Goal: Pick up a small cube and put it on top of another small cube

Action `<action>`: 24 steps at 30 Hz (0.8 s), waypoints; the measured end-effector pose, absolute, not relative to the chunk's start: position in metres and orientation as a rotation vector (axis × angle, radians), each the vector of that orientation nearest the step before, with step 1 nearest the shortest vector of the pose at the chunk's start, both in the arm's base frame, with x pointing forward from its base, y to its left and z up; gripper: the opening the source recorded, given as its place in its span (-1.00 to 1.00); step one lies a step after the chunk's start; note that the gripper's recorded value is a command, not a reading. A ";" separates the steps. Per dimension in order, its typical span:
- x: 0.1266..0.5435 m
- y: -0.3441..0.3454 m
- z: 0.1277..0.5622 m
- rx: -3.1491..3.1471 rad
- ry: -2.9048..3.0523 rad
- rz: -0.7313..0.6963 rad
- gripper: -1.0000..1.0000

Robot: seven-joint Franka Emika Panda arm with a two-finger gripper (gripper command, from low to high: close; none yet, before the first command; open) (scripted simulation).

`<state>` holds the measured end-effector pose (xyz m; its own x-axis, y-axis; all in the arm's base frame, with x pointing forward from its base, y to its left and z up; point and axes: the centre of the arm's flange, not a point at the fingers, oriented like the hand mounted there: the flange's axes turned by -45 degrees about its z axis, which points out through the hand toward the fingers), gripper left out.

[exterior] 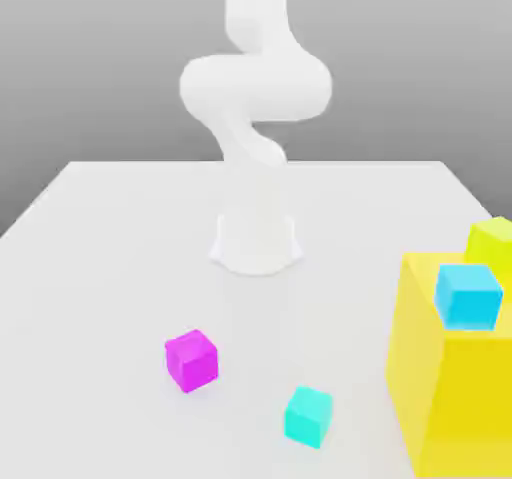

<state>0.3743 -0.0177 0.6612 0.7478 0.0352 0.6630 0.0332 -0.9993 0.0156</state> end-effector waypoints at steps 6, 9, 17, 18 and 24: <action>0.419 -0.053 0.512 3.005 0.301 0.789 0.00; 0.420 -0.065 0.437 3.024 0.434 0.624 0.00; 0.350 -0.088 0.233 3.007 0.867 0.106 0.00; 0.339 -0.090 0.214 2.999 0.914 0.055 0.00; 0.332 -0.094 0.176 2.983 0.966 0.013 0.00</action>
<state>0.3319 -0.0940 0.1755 0.8102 0.5861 0.0058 0.5860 -0.8103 0.0086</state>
